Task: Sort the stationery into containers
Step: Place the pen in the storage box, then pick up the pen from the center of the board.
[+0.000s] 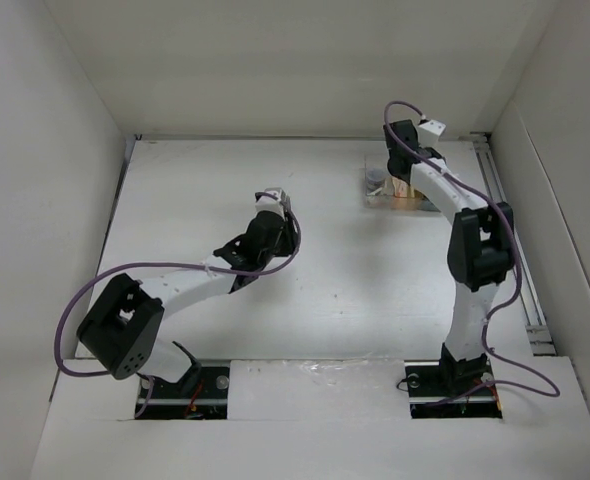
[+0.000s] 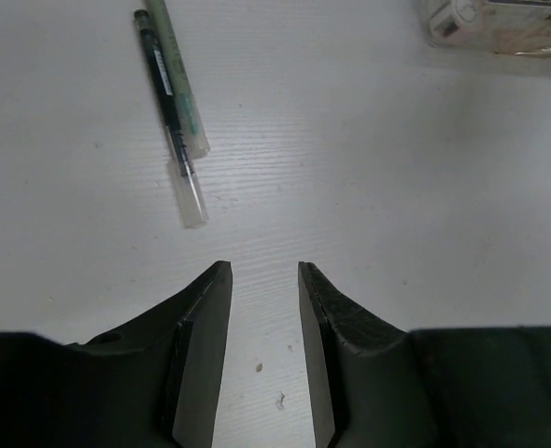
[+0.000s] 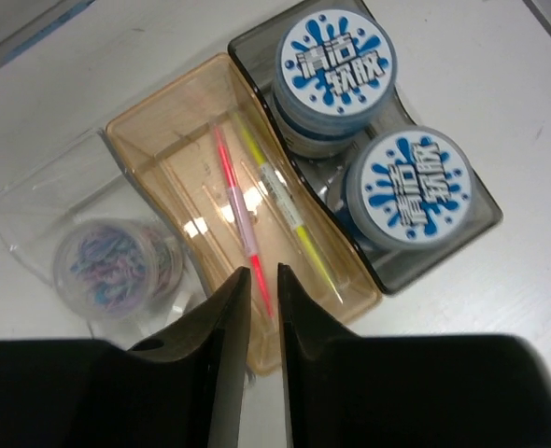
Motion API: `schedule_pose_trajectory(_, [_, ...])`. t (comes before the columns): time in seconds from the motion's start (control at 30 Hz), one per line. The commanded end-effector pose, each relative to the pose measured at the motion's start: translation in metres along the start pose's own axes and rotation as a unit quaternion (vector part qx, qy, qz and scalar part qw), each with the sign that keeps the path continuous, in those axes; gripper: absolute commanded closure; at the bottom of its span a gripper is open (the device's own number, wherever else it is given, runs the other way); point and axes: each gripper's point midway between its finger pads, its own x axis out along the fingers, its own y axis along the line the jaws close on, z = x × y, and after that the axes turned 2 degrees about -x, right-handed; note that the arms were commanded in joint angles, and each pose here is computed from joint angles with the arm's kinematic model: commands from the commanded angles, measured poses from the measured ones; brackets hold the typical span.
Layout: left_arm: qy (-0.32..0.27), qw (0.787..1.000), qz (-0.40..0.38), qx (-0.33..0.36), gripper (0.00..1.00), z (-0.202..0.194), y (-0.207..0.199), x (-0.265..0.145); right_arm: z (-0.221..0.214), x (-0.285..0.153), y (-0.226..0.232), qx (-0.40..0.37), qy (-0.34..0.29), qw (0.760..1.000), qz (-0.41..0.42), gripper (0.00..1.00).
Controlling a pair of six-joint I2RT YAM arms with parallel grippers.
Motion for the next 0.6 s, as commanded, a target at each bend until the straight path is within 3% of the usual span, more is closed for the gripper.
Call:
schedule_pose_trajectory(0.0, [-0.018,0.999,0.031,-0.020,0.69,0.020,0.015,0.005,0.048,-0.058,0.007,0.077,-0.041,0.994,0.067,0.77])
schedule_pose_trajectory(0.03, [-0.009,0.999,0.028,-0.027,0.69,0.015,0.017,0.006,0.046,-0.067,0.011,0.081,-0.039,0.992,0.083,0.91])
schedule_pose_trajectory(0.1, [0.003,0.998,0.045,-0.032,0.73,0.011,0.033,0.012,0.040,-0.086,0.013,0.096,-0.029,0.987,0.122,1.00])
schedule_pose_trajectory(0.33, [0.045,0.997,0.066,-0.022,0.77,-0.016,0.044,0.025,0.002,-0.165,0.041,0.127,-0.003,0.949,0.290,1.00])
schedule_pose_trajectory(0.47, [0.063,0.996,0.065,-0.011,0.72,-0.024,0.044,0.037,-0.020,-0.190,0.050,0.117,0.009,0.937,0.328,0.84])
schedule_pose_trajectory(0.5, [0.063,0.996,0.059,-0.012,0.71,-0.022,0.040,0.039,-0.022,-0.194,0.049,0.116,0.010,0.936,0.333,0.68])
schedule_pose_trajectory(0.57, [0.065,0.996,0.060,-0.012,0.64,-0.022,0.039,0.042,-0.036,-0.198,0.051,0.109,0.021,0.934,0.340,0.56])
